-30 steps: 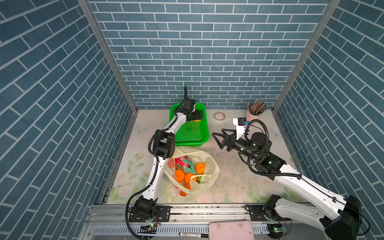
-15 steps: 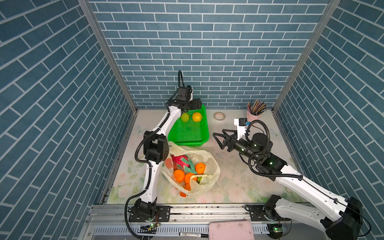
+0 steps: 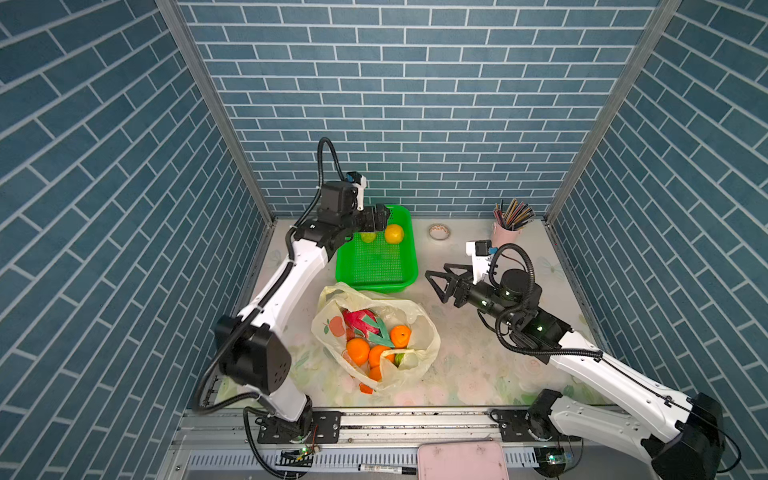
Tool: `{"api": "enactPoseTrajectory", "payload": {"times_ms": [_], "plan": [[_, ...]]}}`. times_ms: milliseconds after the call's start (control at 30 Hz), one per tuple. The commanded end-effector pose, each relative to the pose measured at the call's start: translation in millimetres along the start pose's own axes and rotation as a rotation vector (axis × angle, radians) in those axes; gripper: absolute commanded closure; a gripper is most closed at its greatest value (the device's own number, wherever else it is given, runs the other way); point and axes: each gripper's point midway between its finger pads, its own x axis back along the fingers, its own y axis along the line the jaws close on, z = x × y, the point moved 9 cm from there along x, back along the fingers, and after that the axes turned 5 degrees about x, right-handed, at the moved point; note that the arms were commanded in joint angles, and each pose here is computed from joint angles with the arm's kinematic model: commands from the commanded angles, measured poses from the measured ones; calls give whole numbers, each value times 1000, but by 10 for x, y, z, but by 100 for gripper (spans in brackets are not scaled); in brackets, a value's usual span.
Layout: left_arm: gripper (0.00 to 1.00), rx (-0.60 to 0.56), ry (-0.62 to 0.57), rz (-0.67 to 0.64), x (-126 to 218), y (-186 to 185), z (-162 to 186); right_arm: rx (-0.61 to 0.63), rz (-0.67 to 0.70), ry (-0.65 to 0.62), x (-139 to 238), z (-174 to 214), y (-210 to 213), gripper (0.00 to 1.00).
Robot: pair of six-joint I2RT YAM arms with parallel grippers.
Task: Untie the knot of the plastic bag and take out the fruit
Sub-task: 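Release the yellow apple in the basket and bring the left gripper back to the bag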
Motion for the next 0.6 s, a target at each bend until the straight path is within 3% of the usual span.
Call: {"api": "enactPoseTrajectory", "payload": {"times_ms": [0, 167, 267, 467, 567], "plan": [[11, -3, -60, 14, 442, -87, 75, -19, -25, -4, 33, 9, 24, 12], [11, 90, -49, -50, 1082, -150, 503, 7, -42, 27, 0, 84, 24, 13], [11, 68, -7, -147, 1390, -232, 850, 41, -44, 69, -72, 118, 31, 18], [12, 212, 135, -333, 1786, -84, 1459, 104, -75, 189, -215, 217, 207, 24], [12, 282, 202, -349, 1881, -17, 1763, 134, -101, 228, -227, 285, 339, 24]]}}
